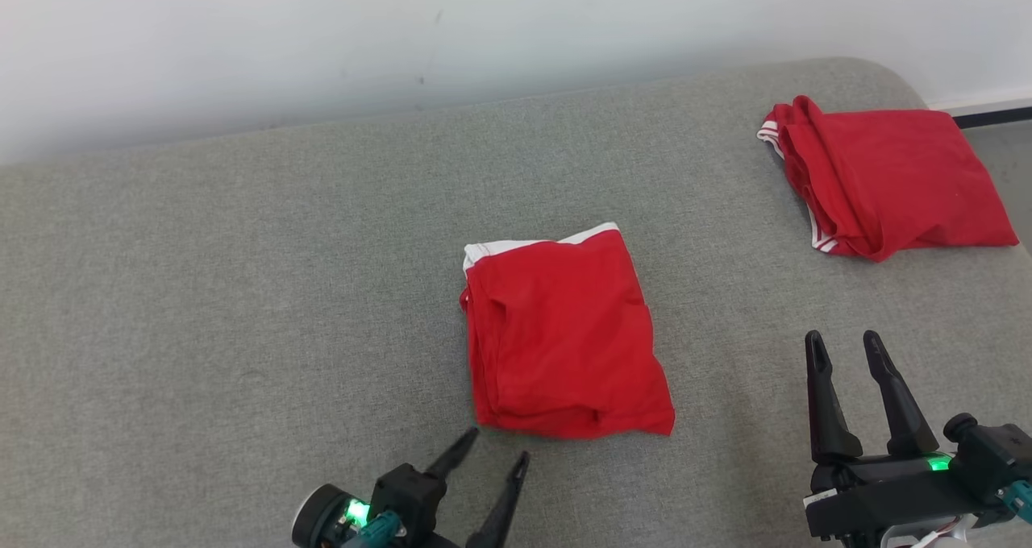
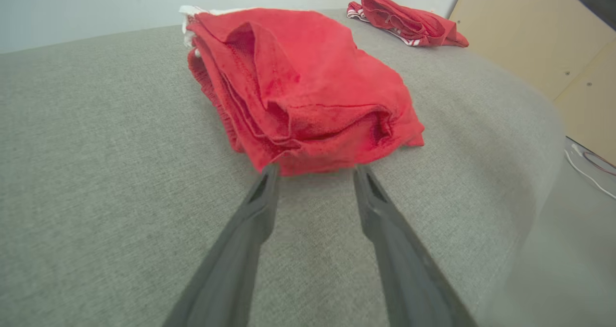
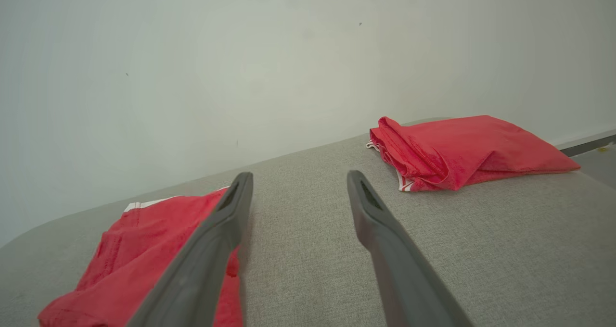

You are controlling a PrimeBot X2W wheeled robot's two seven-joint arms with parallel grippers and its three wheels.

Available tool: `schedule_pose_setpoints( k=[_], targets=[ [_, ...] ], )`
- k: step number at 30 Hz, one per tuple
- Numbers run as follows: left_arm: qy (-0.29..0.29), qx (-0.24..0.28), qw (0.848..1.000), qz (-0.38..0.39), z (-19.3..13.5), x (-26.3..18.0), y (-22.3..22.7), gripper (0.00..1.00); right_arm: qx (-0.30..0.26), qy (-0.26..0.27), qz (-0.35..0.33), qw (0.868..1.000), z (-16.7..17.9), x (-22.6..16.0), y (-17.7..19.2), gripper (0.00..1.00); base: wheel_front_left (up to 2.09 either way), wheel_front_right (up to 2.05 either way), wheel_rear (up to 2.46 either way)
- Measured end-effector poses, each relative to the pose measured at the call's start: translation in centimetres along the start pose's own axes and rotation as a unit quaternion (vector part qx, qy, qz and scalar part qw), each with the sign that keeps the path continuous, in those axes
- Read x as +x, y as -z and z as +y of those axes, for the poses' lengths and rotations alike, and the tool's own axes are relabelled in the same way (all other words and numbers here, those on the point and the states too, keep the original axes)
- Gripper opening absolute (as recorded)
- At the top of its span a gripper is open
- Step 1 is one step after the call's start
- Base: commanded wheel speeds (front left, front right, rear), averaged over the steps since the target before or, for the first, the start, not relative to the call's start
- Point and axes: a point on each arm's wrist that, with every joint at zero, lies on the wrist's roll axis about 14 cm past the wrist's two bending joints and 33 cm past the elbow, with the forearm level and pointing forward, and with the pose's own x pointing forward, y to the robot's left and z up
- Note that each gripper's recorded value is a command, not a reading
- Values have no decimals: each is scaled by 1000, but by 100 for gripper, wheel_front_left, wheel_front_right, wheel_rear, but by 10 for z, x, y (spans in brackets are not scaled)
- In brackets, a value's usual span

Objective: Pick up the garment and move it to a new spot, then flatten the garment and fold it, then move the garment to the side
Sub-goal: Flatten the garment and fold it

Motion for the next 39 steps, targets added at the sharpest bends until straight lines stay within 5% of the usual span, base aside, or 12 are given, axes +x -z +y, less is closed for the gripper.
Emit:
schedule_pose_setpoints(
  k=[10, 25, 39],
  targets=[
    [-115, 0, 988, -108, 51, -16, -44, 100, -3, -4, -11, 1000, 2, 1, -8, 100, 0, 0, 0],
    [-292, 43, 935, -198, 134, -96, -97, 100, -23, -30, -24, 999, 14, 4, -17, 100, 0, 0, 0],
    [-322, 43, 930, -171, 142, -125, -76, 100, -32, -45, -4, 998, 26, -15, -4, 100, 0, 0, 0]
  ],
)
